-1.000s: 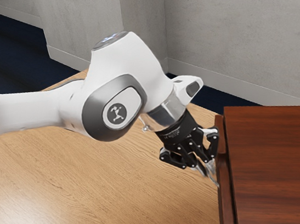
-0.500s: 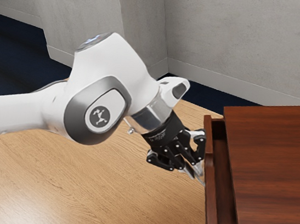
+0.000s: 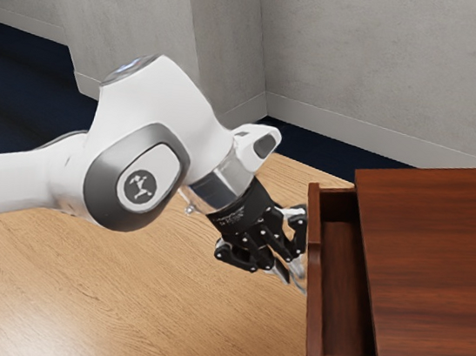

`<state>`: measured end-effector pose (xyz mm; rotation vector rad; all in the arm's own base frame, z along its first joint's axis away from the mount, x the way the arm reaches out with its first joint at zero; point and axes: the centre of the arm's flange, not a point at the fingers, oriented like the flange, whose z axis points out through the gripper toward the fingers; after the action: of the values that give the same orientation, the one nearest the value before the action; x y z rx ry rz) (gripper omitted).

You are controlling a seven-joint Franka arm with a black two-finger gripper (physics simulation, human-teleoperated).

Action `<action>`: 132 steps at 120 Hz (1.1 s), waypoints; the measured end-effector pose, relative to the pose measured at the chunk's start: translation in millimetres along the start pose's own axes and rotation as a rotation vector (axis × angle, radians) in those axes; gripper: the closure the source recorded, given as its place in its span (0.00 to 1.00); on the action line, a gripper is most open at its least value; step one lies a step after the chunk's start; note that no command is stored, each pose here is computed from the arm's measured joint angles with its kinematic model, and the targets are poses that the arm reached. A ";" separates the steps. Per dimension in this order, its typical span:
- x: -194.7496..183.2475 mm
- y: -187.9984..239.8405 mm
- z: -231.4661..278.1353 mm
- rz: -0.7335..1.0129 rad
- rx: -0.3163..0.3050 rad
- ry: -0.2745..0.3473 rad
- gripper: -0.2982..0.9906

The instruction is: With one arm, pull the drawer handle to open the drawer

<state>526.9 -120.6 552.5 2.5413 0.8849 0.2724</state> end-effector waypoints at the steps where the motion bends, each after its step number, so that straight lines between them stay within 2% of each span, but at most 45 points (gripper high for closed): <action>1: -0.4 -0.4 -0.4 0.000 0.000 0.000 0.75; 132: -2.6 -53.1 -29.7 -0.047 -0.008 0.021 0.75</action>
<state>486.5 -75.0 554.3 2.5109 0.9485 0.2883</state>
